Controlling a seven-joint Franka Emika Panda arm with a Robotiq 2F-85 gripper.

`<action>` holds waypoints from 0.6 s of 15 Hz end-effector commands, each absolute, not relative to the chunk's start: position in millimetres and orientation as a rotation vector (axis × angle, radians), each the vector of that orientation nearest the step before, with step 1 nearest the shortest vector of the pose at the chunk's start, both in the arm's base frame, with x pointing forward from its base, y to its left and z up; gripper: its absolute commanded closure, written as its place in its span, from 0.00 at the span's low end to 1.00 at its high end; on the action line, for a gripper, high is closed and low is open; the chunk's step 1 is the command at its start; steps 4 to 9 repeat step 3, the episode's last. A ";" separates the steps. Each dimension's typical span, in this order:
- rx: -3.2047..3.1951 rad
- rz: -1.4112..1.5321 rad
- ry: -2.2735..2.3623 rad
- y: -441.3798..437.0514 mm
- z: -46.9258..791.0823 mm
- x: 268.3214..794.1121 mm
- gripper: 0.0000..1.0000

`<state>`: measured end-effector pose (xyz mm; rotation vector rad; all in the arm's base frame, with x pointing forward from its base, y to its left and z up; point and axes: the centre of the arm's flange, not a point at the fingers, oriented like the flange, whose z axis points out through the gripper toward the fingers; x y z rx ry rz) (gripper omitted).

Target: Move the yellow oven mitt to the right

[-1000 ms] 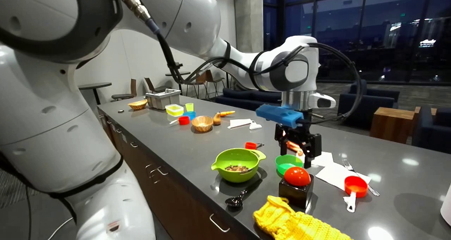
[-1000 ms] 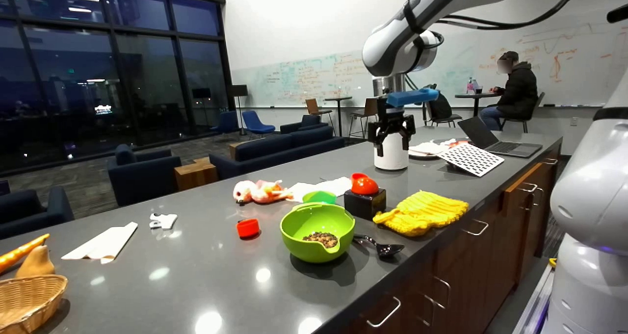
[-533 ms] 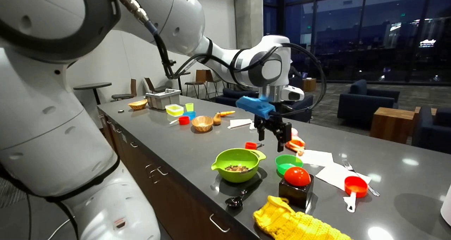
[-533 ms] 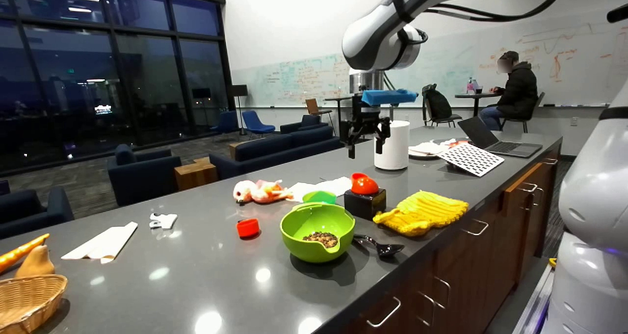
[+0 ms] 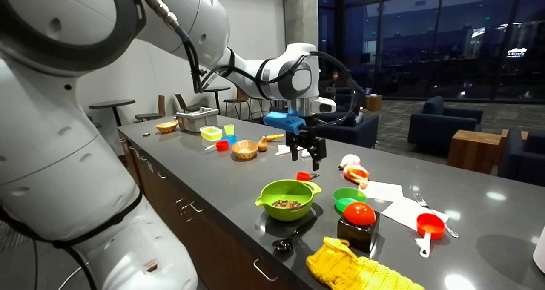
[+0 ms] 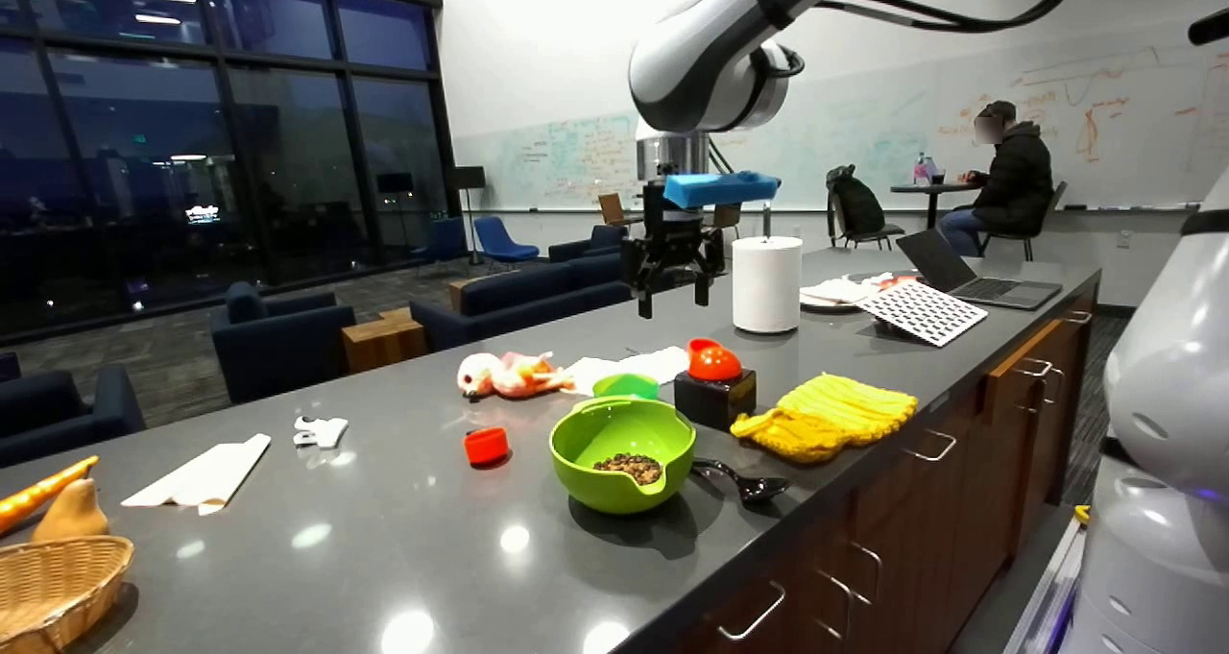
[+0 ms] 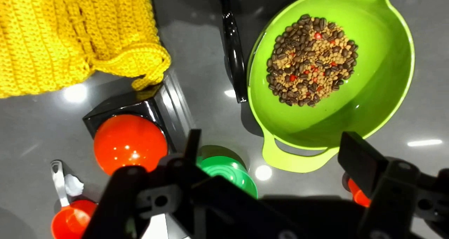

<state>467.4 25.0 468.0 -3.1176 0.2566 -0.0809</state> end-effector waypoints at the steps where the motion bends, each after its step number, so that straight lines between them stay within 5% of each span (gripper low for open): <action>1: -3.118 -0.082 0.256 26.6 468.3 467.3 0.00; 9: -3.118 -0.082 0.258 26.2 468.3 467.3 0.00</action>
